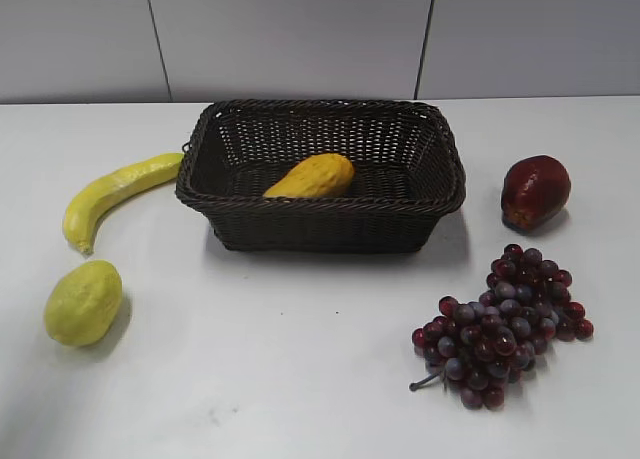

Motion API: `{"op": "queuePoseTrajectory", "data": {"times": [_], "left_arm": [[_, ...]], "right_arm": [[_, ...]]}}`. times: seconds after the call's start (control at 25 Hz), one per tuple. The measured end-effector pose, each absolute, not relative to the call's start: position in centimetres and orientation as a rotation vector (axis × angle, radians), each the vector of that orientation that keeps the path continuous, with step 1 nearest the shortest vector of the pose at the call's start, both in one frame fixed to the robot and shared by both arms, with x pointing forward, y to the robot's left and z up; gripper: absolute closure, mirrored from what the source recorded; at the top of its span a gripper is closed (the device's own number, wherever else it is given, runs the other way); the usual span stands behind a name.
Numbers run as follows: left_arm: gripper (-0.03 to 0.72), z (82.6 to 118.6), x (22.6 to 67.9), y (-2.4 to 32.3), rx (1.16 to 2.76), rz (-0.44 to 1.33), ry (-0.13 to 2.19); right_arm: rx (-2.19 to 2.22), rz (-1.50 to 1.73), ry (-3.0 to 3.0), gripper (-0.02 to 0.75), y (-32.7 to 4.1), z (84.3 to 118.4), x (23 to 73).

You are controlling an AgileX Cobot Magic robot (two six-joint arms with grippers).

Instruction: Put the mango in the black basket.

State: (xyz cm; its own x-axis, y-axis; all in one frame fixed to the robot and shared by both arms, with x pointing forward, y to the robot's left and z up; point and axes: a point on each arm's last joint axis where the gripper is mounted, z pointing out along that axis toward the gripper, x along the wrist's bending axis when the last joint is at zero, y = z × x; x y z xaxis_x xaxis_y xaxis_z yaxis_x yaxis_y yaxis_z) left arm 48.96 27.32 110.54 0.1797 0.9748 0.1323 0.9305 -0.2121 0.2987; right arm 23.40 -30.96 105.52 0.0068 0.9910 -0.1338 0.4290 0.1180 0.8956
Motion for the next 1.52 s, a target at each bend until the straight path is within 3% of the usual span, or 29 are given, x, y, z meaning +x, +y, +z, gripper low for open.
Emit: {"op": "queuePoseTrajectory", "data": {"times": [0.24, 0.76, 1.08, 1.52], "left_arm": [[0.139, 108.9, 39.7, 29.8, 2.182, 0.526, 1.908], [0.142, 108.9, 24.2, 31.2, 1.715, 0.988, 1.562], [0.142, 105.2, 23.9, 31.1, 1.725, 0.965, 1.564], [0.160, 104.7, 24.4, 30.4, 1.757, 0.917, 1.485]], "right_arm": [[1.437, 0.842, 1.554, 0.151, -31.0, 105.5, 23.4], [1.437, 0.842, 1.554, 0.151, -31.0, 105.5, 23.4], [1.437, 0.842, 1.554, 0.151, -31.0, 105.5, 23.4], [1.437, 0.842, 1.554, 0.151, -31.0, 105.5, 23.4]]}}
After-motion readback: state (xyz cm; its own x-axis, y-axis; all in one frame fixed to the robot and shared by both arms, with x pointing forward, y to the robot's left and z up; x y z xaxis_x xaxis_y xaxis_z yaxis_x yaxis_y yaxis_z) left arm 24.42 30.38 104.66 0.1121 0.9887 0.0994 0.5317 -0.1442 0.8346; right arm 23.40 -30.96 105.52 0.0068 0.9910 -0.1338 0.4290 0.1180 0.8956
